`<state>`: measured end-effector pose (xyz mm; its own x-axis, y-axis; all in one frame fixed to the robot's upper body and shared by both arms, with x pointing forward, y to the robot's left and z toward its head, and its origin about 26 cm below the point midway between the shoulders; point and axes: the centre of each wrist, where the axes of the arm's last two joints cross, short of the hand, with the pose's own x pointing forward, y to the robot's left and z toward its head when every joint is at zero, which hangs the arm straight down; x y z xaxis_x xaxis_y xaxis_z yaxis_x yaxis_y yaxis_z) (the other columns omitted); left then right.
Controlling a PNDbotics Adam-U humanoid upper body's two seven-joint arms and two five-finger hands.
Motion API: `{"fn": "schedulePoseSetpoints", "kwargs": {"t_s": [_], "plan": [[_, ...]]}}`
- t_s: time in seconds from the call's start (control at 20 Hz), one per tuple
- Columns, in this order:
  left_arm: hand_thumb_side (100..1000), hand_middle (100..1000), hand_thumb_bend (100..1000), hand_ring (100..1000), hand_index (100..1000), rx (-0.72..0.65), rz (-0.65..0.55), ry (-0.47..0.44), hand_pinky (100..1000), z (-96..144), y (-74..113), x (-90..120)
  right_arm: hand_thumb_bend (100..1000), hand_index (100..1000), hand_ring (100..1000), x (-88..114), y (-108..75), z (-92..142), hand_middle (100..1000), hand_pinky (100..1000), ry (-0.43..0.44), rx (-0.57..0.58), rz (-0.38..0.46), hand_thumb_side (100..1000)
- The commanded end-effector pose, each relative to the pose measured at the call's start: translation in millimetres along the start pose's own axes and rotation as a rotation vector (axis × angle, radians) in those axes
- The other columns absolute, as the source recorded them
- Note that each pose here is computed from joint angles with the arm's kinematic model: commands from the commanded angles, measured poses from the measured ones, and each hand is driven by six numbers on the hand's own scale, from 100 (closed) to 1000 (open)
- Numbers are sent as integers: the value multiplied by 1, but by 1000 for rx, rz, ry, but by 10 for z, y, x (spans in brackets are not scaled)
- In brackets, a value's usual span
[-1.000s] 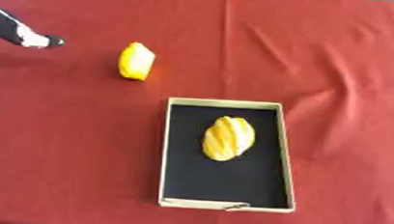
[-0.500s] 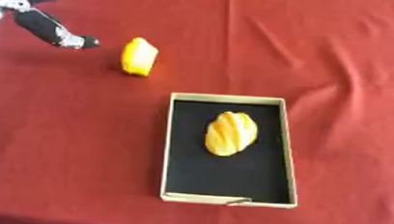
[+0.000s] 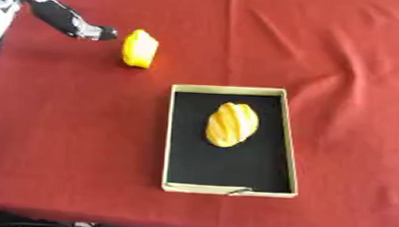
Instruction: Pick up objects on the table and place them in the box.
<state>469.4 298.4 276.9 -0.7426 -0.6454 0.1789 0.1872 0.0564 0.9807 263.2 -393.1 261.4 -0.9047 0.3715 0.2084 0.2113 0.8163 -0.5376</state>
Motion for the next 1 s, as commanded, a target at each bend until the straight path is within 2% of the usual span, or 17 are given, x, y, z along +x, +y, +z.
{"fn": "schedulePoseSetpoints", "kwargs": {"t_s": [0.05, 0.4, 0.8, 1.0], "plan": [[569, 960, 431, 973, 965, -254, -168, -177, 1000, 43, 52, -20, 100, 828, 947, 49, -39, -83, 767, 953, -22, 5, -2, 500], [594, 965, 418, 977, 964, -281, -128, -174, 1000, -2, -90, -60, 100, 827, 947, 47, -34, -86, 766, 956, -12, -2, -17, 505], [556, 964, 460, 981, 967, -322, -183, -162, 1000, -81, -114, -12, 100, 825, 949, 40, -17, -74, 766, 958, -2, -2, -28, 507], [544, 965, 446, 980, 967, -324, -195, -152, 1000, -139, -147, 5, 100, 823, 950, 38, -11, -70, 766, 959, 2, -4, -34, 507]]}}
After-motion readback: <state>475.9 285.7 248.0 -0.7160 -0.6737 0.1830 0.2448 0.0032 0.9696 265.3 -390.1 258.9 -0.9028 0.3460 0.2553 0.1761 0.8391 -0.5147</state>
